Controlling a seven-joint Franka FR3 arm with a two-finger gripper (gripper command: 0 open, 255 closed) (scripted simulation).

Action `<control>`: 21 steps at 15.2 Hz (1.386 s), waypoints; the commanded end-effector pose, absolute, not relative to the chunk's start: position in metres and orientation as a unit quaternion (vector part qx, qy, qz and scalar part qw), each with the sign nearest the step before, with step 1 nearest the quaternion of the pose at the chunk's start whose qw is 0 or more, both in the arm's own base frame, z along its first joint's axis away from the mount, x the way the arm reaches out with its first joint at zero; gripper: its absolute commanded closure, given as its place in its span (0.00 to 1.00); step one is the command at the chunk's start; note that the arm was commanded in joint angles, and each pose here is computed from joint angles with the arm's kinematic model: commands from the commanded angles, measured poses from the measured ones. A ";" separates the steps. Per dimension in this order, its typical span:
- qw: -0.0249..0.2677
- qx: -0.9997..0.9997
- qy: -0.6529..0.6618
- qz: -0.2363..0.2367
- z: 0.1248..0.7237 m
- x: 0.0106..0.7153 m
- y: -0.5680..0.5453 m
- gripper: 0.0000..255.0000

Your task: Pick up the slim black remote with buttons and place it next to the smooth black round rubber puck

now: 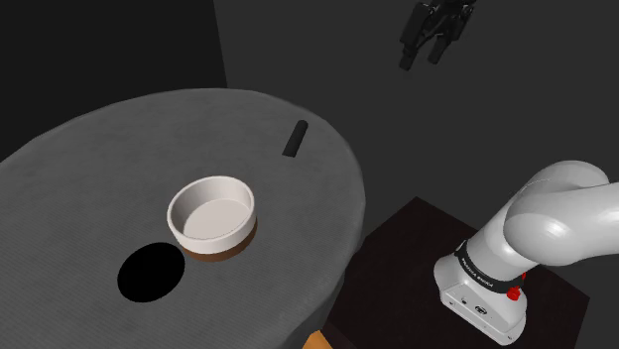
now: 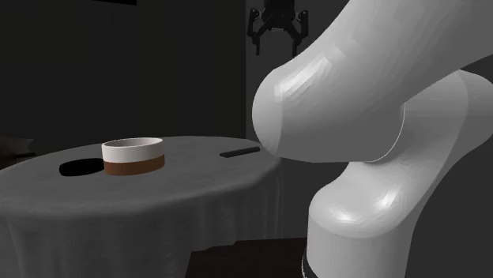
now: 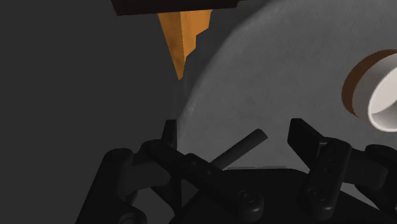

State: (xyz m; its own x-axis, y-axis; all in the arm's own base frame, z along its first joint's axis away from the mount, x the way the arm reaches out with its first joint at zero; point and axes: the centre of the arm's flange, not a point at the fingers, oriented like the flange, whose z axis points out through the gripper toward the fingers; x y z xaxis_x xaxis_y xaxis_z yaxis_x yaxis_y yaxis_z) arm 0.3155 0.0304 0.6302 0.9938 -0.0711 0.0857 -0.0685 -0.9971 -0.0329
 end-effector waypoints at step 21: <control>0.049 -0.949 0.307 0.047 0.454 0.520 0.089 0.00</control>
